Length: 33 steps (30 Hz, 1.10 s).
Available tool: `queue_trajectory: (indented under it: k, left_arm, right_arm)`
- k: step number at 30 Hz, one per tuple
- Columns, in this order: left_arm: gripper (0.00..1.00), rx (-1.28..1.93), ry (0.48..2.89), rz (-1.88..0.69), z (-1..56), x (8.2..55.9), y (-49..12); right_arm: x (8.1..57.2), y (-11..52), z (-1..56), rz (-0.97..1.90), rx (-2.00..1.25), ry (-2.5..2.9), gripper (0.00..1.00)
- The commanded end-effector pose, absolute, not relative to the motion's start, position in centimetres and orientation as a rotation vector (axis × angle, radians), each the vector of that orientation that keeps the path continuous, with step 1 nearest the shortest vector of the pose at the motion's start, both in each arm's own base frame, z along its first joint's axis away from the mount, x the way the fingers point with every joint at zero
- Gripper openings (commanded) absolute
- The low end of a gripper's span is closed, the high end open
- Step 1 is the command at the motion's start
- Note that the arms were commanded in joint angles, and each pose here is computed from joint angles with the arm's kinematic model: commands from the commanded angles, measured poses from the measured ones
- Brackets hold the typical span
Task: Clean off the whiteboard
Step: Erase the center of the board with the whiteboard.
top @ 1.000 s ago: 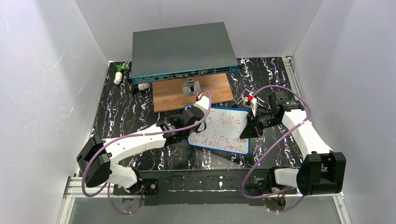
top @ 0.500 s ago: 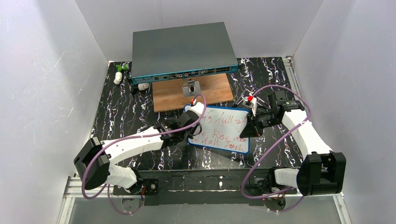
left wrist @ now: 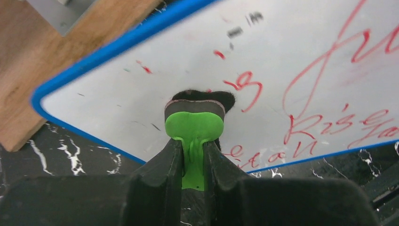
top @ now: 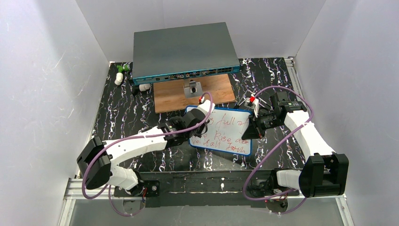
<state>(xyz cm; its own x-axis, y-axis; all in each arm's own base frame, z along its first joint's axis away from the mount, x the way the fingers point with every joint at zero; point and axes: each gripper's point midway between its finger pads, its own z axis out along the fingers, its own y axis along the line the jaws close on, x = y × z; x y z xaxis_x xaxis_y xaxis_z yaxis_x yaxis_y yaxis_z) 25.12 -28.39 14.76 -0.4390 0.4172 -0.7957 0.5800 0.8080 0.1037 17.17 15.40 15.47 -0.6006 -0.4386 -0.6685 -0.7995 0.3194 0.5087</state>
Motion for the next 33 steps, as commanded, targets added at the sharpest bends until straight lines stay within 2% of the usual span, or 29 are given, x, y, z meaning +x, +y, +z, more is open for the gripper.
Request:
queue_trajectory:
  k: [1,6,14,20,26,33]
  left_arm:
    - [0.0,0.771,2.142,-0.257,11.5,23.1,-28.5]
    - [0.0,0.727,2.127,-0.214,11.6,23.5,-27.3]
    - [0.0,0.663,2.066,-0.229,16.4,27.3,-27.6]
    - [0.0,0.686,2.038,-0.261,18.3,28.0,-29.1]
    - [0.0,0.728,2.037,-0.249,17.6,27.1,-29.6]
    - [0.0,0.739,2.141,-0.055,12.6,25.5,-26.4]
  right_arm:
    - [15.7,16.3,17.1,1.255,-1.182,2.08,0.01]
    - [15.7,16.3,17.1,1.258,-1.181,2.08,0.01]
    - [15.7,16.3,17.0,1.253,-1.183,2.083,0.01]
    - [15.7,16.3,17.0,1.258,-1.181,2.083,0.01]
    - [15.7,16.3,17.0,1.261,-1.181,2.083,0.01]
    - [15.7,16.4,17.0,1.264,-1.179,2.082,0.01]
